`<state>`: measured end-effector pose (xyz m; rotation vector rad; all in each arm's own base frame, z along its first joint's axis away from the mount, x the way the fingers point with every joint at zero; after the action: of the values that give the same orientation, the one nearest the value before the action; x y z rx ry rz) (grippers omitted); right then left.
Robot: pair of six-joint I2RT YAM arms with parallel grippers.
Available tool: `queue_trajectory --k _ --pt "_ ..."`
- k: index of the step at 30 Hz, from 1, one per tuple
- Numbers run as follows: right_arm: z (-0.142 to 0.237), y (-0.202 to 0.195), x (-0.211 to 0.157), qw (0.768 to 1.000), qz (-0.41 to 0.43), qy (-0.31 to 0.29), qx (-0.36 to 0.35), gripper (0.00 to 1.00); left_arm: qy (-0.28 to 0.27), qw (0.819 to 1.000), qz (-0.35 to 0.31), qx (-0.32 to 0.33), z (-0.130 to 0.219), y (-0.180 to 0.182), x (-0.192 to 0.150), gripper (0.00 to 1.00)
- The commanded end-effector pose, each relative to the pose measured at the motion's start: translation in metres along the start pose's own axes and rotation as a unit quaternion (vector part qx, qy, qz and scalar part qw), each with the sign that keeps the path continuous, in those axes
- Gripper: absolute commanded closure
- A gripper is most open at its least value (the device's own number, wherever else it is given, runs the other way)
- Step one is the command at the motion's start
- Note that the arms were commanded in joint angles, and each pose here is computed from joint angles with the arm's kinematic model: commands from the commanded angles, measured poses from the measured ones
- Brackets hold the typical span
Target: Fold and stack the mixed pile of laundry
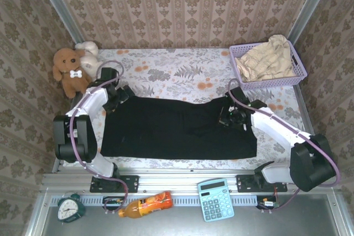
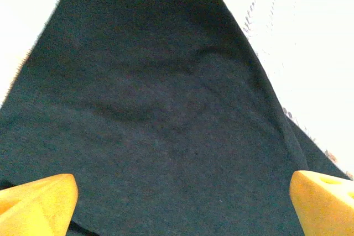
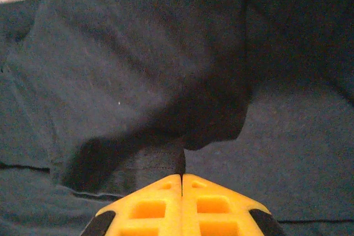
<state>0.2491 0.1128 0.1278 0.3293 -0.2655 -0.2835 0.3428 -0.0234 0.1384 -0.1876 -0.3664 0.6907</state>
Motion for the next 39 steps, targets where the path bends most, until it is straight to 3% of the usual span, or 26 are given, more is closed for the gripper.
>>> queue_trajectory --k 1,9,17,21,25,29,36,39 --pt "0.005 0.007 0.035 0.999 0.02 -0.028 0.02 1.0 -0.036 0.999 0.002 0.008 0.016 0.002 0.027 0.0" --pt "0.005 0.035 0.123 0.997 0.049 -0.051 0.02 1.0 -0.064 0.996 0.046 0.033 0.002 0.018 0.072 0.06" --pt "-0.01 0.039 0.179 0.998 0.019 -0.06 0.023 1.0 -0.027 0.996 0.084 0.025 -0.047 0.003 0.111 0.16" --pt "-0.025 0.046 0.181 0.998 0.009 -0.041 0.043 1.0 -0.016 0.993 0.114 0.019 -0.066 -0.007 0.121 0.18" --pt "-0.039 0.046 0.171 0.999 0.002 -0.027 0.047 1.0 -0.004 0.991 0.129 0.043 -0.088 -0.009 0.123 0.29" --pt "-0.044 0.046 0.167 0.999 -0.002 -0.022 0.048 1.0 0.014 0.99 0.114 0.086 -0.103 -0.005 0.113 0.39" --pt "-0.04 0.045 0.167 0.999 0.001 -0.034 0.039 1.0 0.034 0.987 0.103 0.121 -0.115 0.006 0.096 0.47" --pt "-0.039 0.044 0.167 0.999 -0.001 -0.039 0.034 1.0 0.035 0.985 0.08 0.146 -0.114 0.01 0.091 0.56"
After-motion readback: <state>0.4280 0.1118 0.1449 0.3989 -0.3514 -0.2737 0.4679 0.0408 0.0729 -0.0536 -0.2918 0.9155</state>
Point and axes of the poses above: each hand's point on the last joint's axis, 136 mm out from that joint toward the fingers, its own z axis back along the fingers, its own y axis along the line the jaws close on, x = y × z, the point moved 5 cm from there along z, back along the fingers, and after that the axes turned 6 degrees about z, right-handed, at the moved point
